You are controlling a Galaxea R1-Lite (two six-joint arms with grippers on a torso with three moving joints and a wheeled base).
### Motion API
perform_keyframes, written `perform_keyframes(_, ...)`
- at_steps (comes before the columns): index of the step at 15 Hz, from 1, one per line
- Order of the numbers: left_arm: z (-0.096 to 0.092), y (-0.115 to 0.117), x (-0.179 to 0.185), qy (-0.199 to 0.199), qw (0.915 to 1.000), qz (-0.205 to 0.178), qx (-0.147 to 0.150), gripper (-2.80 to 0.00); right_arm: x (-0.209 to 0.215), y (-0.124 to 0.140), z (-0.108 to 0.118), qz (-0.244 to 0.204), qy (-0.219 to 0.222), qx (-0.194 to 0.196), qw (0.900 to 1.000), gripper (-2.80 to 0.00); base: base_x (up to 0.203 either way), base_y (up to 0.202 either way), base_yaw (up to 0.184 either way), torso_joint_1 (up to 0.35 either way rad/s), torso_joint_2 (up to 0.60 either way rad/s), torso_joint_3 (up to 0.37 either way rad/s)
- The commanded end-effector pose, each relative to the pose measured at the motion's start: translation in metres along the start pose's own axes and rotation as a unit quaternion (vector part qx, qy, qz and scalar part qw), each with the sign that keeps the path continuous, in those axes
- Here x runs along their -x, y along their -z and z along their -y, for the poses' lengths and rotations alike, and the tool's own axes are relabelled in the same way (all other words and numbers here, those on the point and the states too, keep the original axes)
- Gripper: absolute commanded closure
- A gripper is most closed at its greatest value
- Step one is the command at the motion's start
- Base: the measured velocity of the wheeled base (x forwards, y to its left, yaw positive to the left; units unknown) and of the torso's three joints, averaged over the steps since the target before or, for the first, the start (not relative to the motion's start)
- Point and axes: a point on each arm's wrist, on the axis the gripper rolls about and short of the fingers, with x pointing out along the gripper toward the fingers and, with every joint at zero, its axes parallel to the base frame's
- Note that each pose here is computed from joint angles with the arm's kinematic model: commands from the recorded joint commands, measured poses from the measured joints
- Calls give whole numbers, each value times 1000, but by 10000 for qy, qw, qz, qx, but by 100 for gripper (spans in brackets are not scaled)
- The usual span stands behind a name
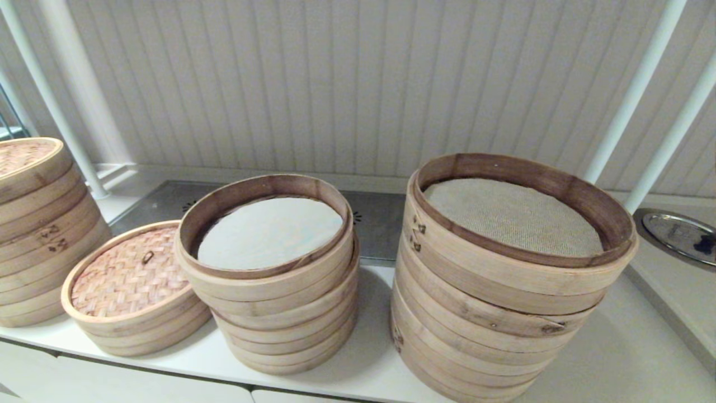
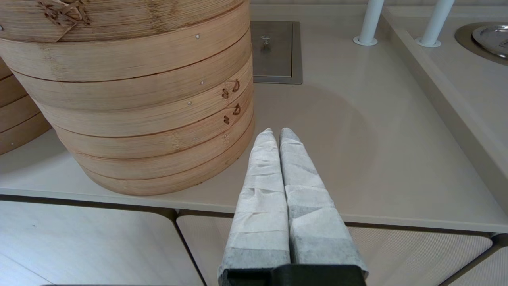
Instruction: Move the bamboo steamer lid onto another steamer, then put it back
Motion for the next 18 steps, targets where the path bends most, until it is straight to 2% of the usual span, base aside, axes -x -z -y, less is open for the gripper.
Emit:
perform_keyframes(1,0,0,0,-3,10000,2,9,0,0,0,0,-6,-4,-1,10000,0,0,0,0,0,0,0)
perform_keyframes(18,0,0,0,4,10000,9,9,0,0,0,0,5,-5,-1,10000,0,0,0,0,0,0,0)
